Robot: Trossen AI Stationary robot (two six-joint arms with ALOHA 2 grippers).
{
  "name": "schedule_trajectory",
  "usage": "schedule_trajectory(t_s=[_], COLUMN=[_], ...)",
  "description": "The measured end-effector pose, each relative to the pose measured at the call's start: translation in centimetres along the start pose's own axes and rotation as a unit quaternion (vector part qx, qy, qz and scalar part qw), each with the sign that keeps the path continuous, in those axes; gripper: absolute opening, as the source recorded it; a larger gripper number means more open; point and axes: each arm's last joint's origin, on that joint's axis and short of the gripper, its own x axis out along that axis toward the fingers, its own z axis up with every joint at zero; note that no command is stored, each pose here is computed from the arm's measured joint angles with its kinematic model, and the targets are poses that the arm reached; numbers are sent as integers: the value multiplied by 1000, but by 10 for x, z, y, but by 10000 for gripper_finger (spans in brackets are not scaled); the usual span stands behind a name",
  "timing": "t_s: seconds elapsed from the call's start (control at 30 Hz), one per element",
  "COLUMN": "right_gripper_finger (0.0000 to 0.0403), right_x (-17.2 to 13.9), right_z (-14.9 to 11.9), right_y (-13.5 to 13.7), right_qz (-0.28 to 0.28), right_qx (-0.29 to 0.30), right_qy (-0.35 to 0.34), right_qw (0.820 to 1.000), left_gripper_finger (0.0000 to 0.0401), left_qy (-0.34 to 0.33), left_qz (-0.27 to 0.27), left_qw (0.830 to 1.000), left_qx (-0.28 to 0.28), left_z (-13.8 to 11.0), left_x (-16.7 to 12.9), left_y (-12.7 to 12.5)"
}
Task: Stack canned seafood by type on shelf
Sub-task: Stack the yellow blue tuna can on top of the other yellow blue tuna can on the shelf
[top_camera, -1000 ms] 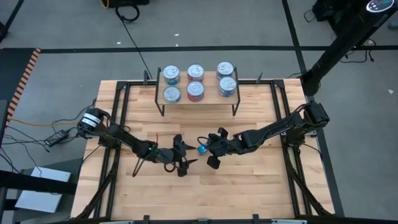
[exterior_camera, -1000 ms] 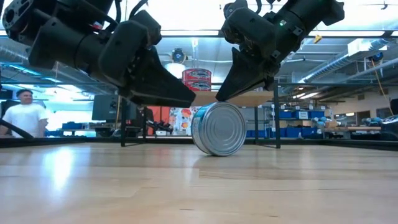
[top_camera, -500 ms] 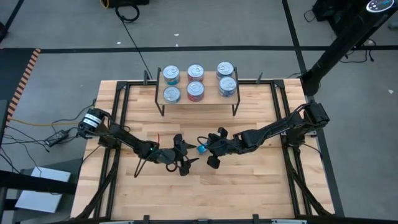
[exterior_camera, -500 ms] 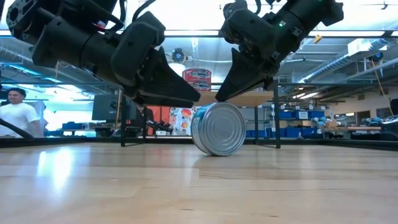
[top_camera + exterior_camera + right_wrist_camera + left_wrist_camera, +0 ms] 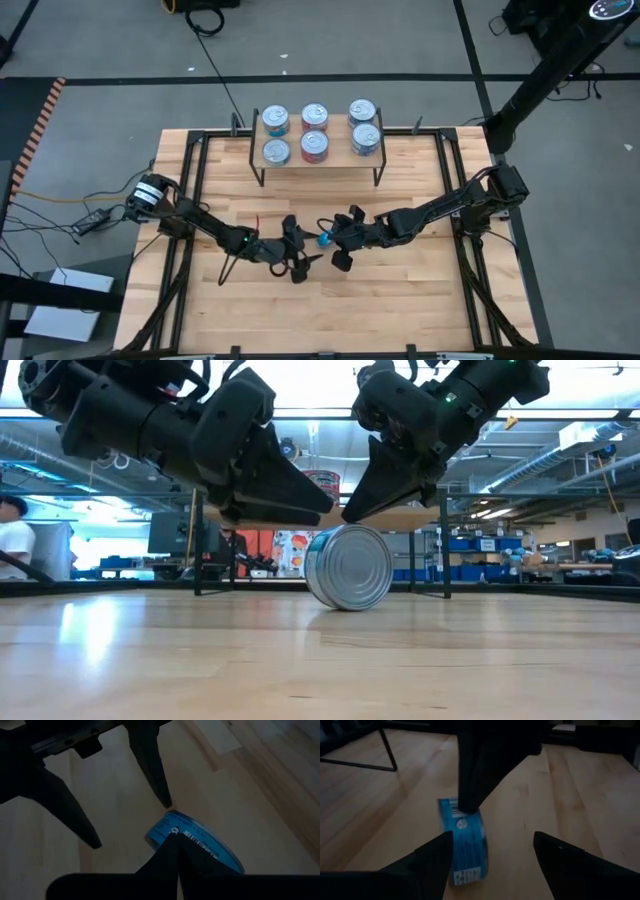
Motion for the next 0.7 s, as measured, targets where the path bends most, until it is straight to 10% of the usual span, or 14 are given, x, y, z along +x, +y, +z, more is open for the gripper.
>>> schedule_trajectory(t_s=[0.7], right_gripper_finger=[9], right_x=[1], right_z=[5], right_y=[0], right_qz=[7], right_qx=[5], right_qy=[-21], right_qw=[1000], left_gripper_finger=[285], left_qy=[38], left_qz=[52], left_qw=[998], left_qx=[15], left_z=[-13], left_x=[19], left_y=[-5])
